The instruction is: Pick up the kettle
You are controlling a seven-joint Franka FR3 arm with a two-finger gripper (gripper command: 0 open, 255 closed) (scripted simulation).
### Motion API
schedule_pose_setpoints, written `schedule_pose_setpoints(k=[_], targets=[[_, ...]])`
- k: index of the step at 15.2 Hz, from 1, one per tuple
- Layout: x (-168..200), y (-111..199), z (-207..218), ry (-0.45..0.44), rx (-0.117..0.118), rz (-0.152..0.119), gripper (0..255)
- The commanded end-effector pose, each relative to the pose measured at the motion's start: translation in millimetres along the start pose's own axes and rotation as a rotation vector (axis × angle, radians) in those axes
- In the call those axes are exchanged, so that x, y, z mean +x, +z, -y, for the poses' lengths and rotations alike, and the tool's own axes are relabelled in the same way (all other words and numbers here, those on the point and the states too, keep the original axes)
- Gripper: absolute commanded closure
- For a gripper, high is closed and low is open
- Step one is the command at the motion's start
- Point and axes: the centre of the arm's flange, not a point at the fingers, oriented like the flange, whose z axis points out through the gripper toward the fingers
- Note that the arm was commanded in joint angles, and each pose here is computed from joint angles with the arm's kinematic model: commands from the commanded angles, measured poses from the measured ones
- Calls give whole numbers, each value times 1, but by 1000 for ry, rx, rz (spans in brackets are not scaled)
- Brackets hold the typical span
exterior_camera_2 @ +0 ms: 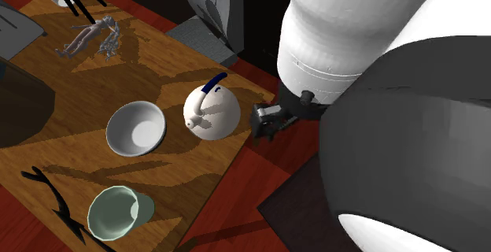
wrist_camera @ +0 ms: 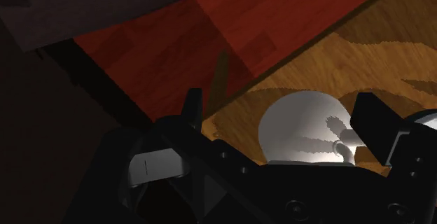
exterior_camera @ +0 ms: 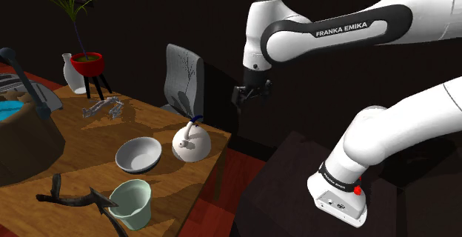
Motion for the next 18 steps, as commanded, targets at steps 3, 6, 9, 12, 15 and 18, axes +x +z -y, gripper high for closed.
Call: schedule_pose_setpoints(k=[3, 6, 9, 12, 15, 18], targets=[[21, 29, 34, 145, 11, -27, 0], [40, 48, 60, 249, 17, -46, 0], [63, 67, 84, 353, 23, -65, 0], [88, 86, 105, 457, 29, -85, 0], [115, 103, 124, 560, 35, -104, 0], [145, 120, 140, 664, 42, -123, 0]])
